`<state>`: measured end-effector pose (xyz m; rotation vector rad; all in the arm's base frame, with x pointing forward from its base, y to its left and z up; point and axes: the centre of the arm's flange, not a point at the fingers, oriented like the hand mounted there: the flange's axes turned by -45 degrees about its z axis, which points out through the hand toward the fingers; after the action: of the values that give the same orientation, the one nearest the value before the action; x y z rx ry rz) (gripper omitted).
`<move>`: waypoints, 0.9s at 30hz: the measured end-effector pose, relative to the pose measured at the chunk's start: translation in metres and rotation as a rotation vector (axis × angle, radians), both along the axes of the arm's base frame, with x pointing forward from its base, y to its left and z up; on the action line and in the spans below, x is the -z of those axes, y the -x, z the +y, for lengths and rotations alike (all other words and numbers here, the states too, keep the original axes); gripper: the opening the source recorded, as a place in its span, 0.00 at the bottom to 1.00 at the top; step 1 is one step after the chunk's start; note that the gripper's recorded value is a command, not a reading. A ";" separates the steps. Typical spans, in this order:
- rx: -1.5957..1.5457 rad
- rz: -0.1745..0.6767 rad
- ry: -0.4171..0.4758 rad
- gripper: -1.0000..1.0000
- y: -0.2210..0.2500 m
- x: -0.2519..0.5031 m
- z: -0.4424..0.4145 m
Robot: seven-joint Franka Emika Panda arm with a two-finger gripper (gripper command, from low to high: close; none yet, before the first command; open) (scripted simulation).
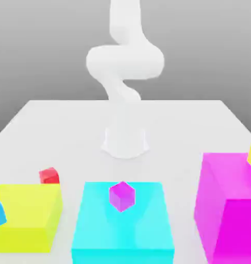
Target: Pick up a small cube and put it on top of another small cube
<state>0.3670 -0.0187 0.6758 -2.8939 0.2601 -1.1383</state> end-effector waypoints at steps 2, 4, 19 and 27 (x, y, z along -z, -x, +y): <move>0.118 0.039 -0.062 0.50 -0.014 0.030 -0.018; 0.232 0.073 -0.121 0.50 -0.025 0.060 -0.036; 1.139 0.249 -0.529 0.50 -0.007 0.282 -0.172; 1.654 0.291 -0.721 0.50 0.059 0.389 -0.215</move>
<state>0.3076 -0.2336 0.2867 -1.6989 2.5705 -0.2705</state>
